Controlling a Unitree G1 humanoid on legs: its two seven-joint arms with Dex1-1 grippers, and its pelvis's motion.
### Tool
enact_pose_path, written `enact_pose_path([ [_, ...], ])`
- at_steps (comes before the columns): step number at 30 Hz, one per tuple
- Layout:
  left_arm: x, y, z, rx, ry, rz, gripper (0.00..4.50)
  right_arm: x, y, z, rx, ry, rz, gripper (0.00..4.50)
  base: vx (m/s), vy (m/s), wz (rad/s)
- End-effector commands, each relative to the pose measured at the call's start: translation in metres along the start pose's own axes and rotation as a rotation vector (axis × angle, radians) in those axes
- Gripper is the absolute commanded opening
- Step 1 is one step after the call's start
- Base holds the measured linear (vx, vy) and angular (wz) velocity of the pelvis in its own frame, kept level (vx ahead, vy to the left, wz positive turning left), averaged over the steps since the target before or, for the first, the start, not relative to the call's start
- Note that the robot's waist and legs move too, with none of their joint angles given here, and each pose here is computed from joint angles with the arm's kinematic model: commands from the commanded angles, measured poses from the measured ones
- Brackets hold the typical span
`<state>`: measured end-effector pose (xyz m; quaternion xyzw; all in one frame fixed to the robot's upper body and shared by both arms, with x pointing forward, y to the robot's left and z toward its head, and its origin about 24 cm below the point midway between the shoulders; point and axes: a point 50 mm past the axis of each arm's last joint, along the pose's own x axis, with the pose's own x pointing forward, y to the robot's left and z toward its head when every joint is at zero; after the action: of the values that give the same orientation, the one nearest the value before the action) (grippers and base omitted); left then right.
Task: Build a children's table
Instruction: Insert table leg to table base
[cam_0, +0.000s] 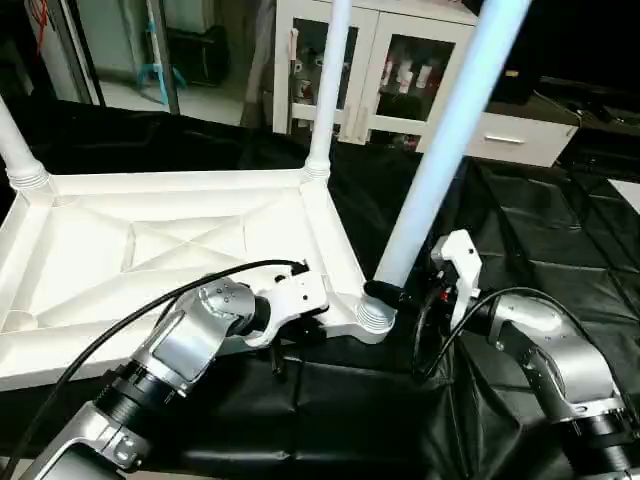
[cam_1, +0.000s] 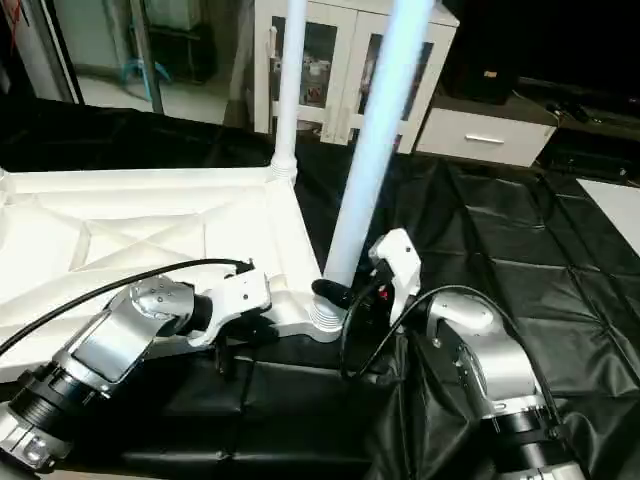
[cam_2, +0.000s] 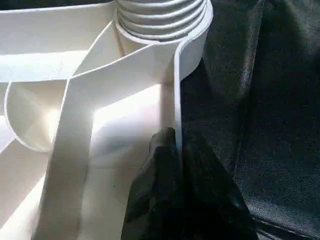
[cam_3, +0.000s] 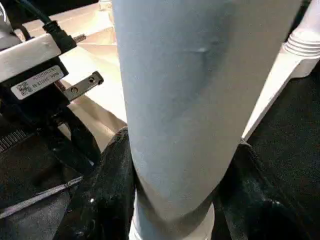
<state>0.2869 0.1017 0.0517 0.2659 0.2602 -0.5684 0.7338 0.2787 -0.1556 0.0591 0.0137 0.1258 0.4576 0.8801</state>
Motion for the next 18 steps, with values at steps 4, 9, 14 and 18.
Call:
enact_pose_path([
  [4, 0.004, -0.001, 0.005, 0.02, -0.012, -0.001, 0.0, -0.013, 0.003, -0.057, 0.144, 0.235, -0.036, 1.84, 0.0, 0.0, 0.0],
  [9, 0.004, -0.001, 0.005, 0.022, -0.012, -0.005, 0.0, -0.018, 0.004, -0.07, 0.124, 0.356, -0.017, 1.84, 0.0, 0.0, 0.0],
  [14, 0.004, -0.002, 0.005, 0.022, -0.01, -0.007, 0.0, -0.018, 0.006, -0.074, 0.12, 0.378, -0.013, 1.84, 0.0, 0.0, 0.0],
  [18, 0.004, -0.002, 0.005, 0.019, -0.01, -0.004, 0.0, -0.015, 0.005, -0.074, 0.121, 0.372, -0.025, 1.84, 0.0, 0.0, 0.0],
])
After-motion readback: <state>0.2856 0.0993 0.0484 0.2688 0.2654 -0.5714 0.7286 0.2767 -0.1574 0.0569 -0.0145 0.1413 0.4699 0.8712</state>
